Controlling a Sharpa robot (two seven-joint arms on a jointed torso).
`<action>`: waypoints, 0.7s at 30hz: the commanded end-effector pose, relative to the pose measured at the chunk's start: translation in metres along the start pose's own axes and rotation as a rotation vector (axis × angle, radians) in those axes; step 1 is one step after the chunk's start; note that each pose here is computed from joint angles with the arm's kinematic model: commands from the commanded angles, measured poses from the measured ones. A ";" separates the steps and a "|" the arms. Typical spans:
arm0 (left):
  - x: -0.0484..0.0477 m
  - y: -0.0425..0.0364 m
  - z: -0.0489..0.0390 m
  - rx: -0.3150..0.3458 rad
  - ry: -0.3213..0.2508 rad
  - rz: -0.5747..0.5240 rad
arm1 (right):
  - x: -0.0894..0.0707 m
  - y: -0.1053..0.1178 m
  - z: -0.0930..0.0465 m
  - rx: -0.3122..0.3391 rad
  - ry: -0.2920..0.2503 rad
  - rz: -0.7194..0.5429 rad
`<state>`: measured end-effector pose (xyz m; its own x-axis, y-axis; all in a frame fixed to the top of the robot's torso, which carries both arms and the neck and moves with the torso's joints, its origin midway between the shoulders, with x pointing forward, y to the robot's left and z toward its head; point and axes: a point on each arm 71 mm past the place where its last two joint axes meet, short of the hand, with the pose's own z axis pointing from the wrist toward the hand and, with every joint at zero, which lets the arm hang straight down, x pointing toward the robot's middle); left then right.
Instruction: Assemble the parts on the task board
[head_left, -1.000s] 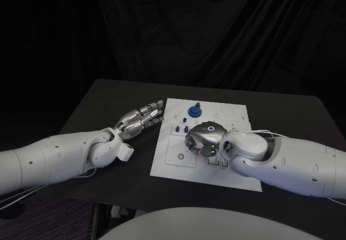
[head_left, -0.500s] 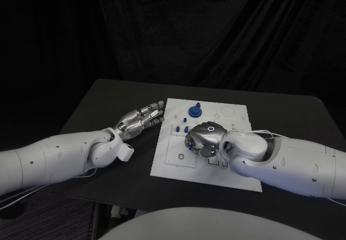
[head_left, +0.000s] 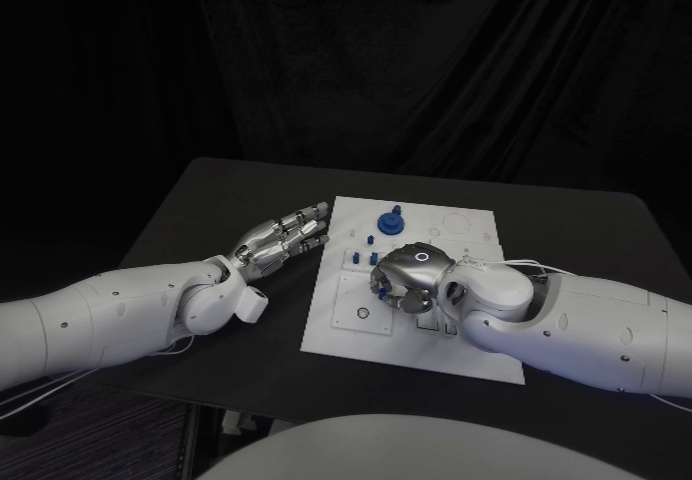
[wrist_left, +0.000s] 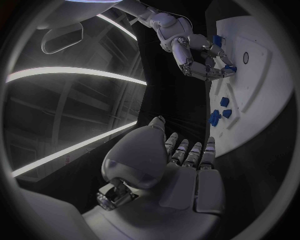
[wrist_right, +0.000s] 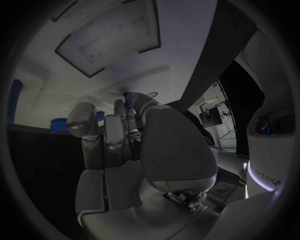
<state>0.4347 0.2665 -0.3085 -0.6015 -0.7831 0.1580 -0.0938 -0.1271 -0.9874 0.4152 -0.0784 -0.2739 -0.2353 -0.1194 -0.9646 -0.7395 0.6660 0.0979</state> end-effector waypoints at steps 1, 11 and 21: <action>0.0016 -0.0091 0.0000 0.139 0.006 -0.016 | 0.001 0.001 0.000 -0.003 -0.009 -0.005; 0.0018 -0.0084 0.0000 0.134 0.008 -0.017 | 0.000 0.001 0.001 -0.009 -0.019 -0.004; 0.0020 -0.0080 -0.0001 0.131 0.009 -0.019 | -0.001 0.004 0.001 -0.016 -0.019 -0.002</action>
<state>0.4343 0.2663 -0.3093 -0.6028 -0.7816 0.1604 -0.0963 -0.1284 -0.9870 0.4151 -0.0764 -0.2737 -0.2324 -0.1157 -0.9657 -0.7430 0.6618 0.0995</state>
